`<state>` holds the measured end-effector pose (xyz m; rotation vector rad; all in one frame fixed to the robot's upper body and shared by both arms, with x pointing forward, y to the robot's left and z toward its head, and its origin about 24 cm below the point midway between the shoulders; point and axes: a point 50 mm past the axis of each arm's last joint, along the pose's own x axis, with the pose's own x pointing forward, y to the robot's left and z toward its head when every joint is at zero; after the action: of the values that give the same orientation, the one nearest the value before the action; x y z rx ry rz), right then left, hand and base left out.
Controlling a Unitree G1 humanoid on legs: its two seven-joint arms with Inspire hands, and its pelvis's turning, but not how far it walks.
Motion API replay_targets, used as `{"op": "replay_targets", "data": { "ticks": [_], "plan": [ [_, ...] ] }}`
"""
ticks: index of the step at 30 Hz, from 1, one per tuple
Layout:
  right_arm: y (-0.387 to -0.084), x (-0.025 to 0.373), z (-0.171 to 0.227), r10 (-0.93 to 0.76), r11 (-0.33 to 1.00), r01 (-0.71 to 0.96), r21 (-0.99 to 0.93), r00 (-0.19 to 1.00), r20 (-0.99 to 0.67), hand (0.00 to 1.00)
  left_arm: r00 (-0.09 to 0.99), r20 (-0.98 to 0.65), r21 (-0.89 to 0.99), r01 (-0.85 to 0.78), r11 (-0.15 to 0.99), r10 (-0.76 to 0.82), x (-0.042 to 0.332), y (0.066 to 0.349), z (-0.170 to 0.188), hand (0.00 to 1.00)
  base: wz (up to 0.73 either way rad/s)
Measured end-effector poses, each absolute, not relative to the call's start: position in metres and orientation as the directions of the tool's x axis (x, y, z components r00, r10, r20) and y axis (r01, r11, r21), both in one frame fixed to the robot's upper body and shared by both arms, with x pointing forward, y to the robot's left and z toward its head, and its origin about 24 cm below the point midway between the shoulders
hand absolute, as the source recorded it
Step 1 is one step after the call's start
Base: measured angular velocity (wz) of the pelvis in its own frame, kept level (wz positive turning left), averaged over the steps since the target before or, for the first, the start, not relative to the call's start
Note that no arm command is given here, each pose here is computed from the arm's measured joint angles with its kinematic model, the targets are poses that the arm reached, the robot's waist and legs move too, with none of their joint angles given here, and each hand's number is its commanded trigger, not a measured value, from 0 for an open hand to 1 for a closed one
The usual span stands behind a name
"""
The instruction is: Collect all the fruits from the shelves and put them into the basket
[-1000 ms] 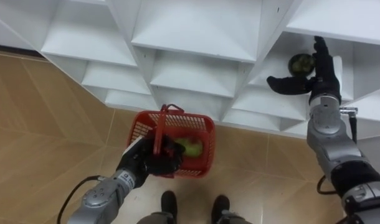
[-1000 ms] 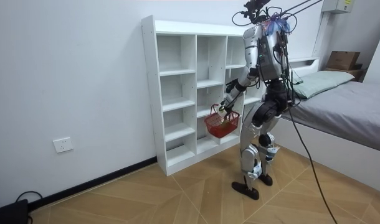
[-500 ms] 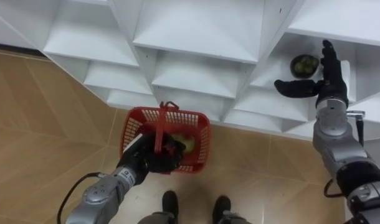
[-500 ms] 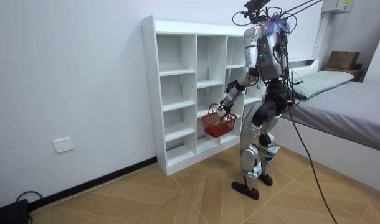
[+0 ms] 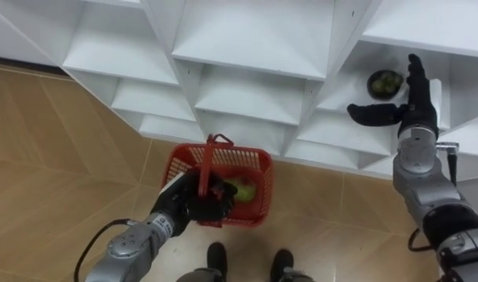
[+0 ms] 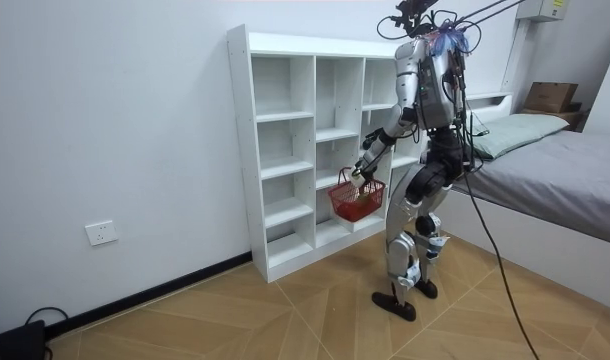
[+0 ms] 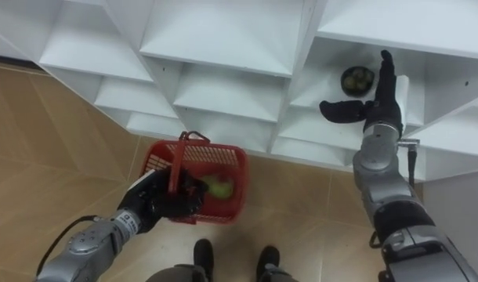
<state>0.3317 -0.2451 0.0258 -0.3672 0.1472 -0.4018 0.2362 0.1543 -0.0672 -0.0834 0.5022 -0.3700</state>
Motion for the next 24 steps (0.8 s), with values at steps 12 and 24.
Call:
{"op": "replay_targets", "data": {
  "ticks": [12, 24],
  "plan": [
    [-0.2416, 0.3308, 0.0219, -0.394, 0.853, 0.334, -0.401, 0.916, -0.075, 0.00, 0.806, -0.466, -0.167, 0.324, 0.931, -0.365, 0.2346, 0.1544, -0.0697, 1.00, 0.00],
    [-0.2426, 0.3320, 0.0227, -0.402, 0.846, 0.341, -0.410, 0.913, -0.068, 0.00, 0.797, -0.476, -0.167, 0.334, 0.928, -0.372, 0.2327, 0.1524, -0.0719, 1.00, 0.00]
  ]
}}
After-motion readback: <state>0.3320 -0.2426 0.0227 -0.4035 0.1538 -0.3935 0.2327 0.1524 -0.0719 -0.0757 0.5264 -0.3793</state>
